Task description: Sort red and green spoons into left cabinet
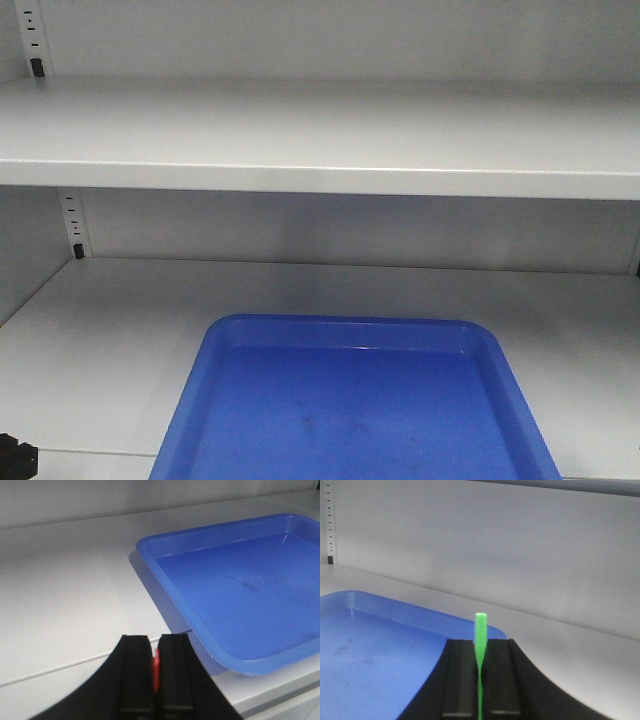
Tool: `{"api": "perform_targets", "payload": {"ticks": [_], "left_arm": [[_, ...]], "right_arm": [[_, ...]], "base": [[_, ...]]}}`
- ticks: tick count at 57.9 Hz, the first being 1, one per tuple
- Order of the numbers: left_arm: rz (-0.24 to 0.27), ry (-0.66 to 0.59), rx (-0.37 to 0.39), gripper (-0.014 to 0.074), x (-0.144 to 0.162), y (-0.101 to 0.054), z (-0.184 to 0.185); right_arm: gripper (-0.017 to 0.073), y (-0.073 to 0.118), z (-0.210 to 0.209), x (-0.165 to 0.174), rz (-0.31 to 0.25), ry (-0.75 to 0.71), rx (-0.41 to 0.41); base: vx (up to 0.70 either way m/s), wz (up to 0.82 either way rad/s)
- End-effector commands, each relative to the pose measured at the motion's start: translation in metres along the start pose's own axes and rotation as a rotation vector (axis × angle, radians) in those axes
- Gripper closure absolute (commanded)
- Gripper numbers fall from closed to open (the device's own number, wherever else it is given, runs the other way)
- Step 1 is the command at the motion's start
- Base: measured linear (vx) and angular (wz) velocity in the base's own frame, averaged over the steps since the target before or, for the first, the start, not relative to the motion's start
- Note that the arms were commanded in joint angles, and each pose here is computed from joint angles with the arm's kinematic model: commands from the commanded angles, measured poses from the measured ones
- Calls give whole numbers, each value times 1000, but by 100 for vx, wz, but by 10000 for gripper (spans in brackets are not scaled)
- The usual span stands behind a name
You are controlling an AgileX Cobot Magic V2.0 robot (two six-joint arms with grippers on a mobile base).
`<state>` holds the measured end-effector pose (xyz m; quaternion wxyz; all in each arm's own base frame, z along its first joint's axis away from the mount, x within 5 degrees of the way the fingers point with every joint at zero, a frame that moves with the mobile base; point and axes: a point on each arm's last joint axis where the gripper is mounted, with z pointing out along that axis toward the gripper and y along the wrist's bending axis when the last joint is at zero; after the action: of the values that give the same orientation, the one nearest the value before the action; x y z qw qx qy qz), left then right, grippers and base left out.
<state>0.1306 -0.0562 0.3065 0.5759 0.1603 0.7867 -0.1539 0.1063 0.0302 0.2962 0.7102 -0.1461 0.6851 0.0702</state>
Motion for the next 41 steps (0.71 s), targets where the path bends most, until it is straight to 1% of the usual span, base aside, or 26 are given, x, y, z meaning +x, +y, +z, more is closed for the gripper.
{"api": "perform_targets", "payload": {"ticks": [1,41], "left_arm": [[-15,-91,-24,591,-15,1,-4],[-15,-91,-24,591,-15,1,-4]], "right_arm": [[564,1,1,-12,4,-41,-21],[564,1,1,-12,4,-41,-21]], "base": [[3,-3],[0,0]]}}
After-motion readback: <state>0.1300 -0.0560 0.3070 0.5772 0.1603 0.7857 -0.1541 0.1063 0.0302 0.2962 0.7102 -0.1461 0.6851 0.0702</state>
